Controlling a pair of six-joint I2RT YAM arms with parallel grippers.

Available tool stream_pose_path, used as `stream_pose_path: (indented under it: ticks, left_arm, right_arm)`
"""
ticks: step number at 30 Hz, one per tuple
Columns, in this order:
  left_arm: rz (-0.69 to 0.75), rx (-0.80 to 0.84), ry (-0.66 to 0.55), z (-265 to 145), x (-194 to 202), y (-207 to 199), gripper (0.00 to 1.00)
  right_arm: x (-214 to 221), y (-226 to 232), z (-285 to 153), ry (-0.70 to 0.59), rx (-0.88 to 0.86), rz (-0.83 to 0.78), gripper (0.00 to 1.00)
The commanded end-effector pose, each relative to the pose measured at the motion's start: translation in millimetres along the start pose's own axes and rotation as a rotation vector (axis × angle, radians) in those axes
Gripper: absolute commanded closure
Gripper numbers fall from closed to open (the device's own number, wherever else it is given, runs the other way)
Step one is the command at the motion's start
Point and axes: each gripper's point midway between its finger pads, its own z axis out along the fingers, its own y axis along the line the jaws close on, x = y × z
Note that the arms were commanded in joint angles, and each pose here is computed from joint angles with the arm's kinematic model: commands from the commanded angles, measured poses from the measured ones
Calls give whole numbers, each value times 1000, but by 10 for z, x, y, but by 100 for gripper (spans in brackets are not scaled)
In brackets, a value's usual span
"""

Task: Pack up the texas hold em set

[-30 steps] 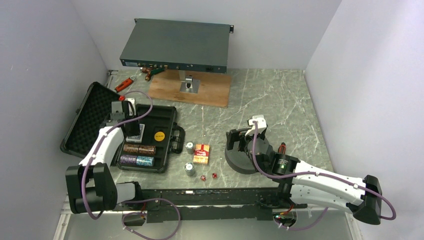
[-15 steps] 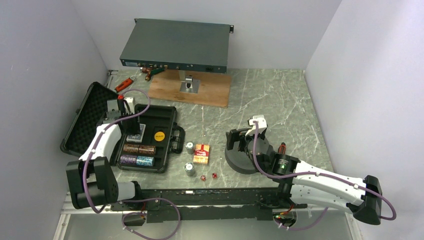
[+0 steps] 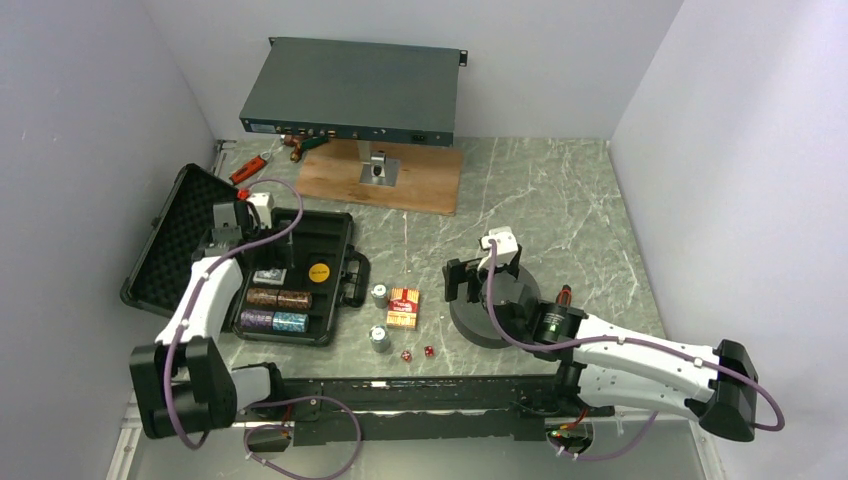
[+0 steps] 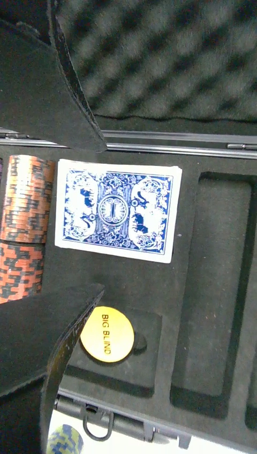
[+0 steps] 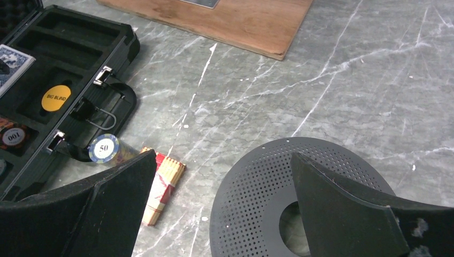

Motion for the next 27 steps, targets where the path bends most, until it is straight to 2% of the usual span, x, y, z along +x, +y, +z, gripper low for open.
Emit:
stream_pose_path:
  ticks: [1, 6, 11, 17, 19, 21, 27]
  left_arm:
    - [8, -28, -137, -245, -216, 14, 0]
    - [-70, -120, -251, -421, -313, 142, 0]
    - [-114, -108, -244, -397, -288, 114, 2]
    - [-115, -87, -152, -249, -190, 79, 29]
    - [-113, -87, -133, -209, -173, 84, 43]
    - [-105, -89, -123, -179, -177, 93, 53]
    - [-100, -136, -76, -81, -166, 202, 59]
  right_arm:
    - [-277, 156, 11, -52, -43, 49, 0]
    - [-250, 239, 50, -32, -58, 64, 0]
    - [-248, 335, 92, 8, -69, 42, 0]
    - [-162, 305, 92, 24, -52, 75, 0]
    - [-142, 317, 84, 29, -61, 90, 0]
    - [-116, 340, 83, 32, -74, 103, 0]
    - [-106, 396, 101, 53, -85, 93, 0]
